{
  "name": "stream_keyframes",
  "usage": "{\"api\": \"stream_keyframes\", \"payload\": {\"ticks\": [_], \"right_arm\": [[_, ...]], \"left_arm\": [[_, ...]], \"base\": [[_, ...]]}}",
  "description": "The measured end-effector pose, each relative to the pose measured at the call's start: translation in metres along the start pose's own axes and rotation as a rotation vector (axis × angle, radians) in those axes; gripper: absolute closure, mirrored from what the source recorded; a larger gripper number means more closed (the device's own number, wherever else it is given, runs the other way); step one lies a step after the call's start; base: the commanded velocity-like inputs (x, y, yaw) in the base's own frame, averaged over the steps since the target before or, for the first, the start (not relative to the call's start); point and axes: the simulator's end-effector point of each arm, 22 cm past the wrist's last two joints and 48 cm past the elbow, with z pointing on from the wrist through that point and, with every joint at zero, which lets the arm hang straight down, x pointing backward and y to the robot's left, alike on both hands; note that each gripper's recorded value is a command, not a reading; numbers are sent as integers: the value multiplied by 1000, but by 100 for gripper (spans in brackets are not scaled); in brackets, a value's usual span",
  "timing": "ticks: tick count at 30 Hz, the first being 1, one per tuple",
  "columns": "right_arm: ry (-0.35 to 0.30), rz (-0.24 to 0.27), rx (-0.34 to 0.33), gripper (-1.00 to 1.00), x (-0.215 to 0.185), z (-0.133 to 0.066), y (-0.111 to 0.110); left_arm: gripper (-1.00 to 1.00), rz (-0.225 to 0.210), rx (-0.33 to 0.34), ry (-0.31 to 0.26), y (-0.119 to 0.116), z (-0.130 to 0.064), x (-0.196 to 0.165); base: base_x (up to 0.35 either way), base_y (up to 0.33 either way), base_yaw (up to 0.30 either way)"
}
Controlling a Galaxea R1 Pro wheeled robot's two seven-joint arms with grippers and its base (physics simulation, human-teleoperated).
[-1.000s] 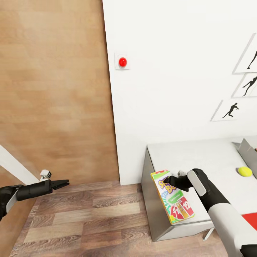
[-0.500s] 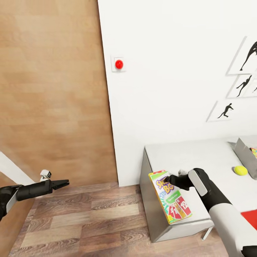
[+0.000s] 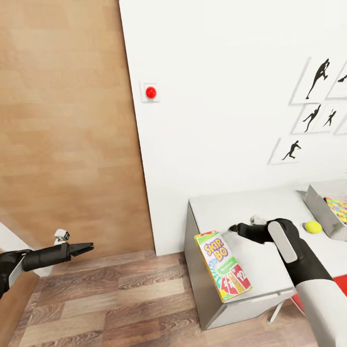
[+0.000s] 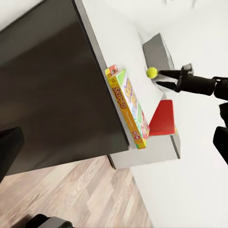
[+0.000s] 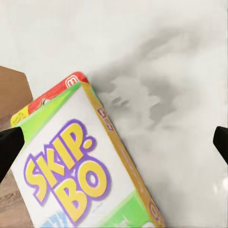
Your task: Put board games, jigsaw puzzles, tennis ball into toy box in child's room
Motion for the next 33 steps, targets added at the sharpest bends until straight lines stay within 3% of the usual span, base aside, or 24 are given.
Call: {"api": "stream_keyframes", "payload": {"ticks": [5,8,11,14,19,22,24,27,33], "right_arm": [[-78,13,-70,-100,-14,-34,9],[-137,49,-162,-100,-15,-59,21],[-153,64,-231,-100,-7,-72,33],[-143,92,-344,-100,17,-87,50],[-103,202,-600,-100,68,-114,77],[-148,275,-774,-100,88,-134,94],[-177,295,-840,-100,96,-142,102],[-218,300,-944,-100,115,-156,119],[-255,247,-1046,-100,135,-174,138]], "left_arm": [[-100,6,4,-1,-4,1,-1],[-100,7,15,2,-7,7,1],[-100,9,21,2,-10,9,0],[-100,10,26,2,-12,11,0],[-100,16,30,0,-16,11,-1],[-100,20,31,0,-18,11,-2],[-100,22,32,-1,-19,11,-3],[-100,26,35,-1,-22,11,-3],[-100,31,52,-1,-29,18,-3]], "base": [[0,0,-111],[0,0,-111],[0,0,-110],[0,0,-100],[0,0,-45],[0,0,-11],[0,0,-6],[0,0,-3],[0,0,-1]]}}
